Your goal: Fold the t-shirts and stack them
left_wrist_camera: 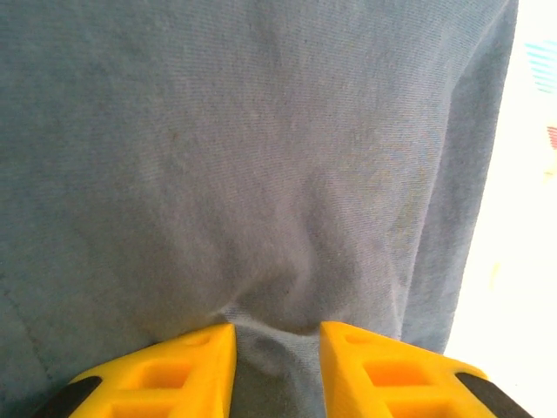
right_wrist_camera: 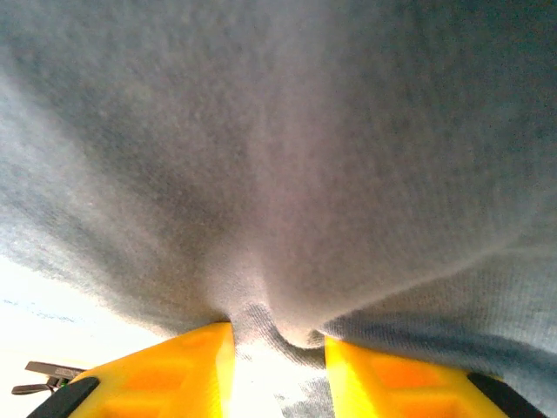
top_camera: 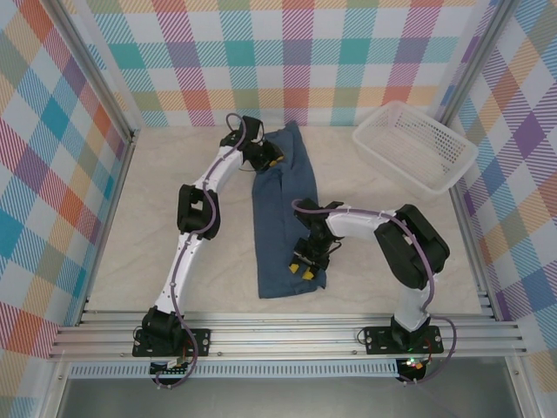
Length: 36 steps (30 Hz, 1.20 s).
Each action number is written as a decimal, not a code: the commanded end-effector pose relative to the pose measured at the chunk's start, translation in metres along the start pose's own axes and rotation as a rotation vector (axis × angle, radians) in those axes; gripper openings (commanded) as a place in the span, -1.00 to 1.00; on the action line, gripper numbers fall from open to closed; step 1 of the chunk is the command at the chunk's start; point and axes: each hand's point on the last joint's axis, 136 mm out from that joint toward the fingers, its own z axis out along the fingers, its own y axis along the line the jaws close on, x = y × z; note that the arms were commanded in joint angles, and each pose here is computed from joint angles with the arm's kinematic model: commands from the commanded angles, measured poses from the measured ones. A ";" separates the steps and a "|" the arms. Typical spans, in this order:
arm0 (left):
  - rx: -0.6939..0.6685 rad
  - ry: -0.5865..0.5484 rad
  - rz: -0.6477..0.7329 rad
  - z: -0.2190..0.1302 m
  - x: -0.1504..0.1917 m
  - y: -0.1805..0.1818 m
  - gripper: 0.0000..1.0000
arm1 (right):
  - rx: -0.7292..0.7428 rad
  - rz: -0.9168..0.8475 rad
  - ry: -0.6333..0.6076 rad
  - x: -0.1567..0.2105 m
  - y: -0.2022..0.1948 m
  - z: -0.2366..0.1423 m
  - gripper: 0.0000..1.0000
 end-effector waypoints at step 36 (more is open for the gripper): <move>-0.124 -0.067 -0.419 -0.121 0.080 0.076 -0.15 | -0.373 -0.468 -0.403 -0.181 0.161 -0.122 -0.30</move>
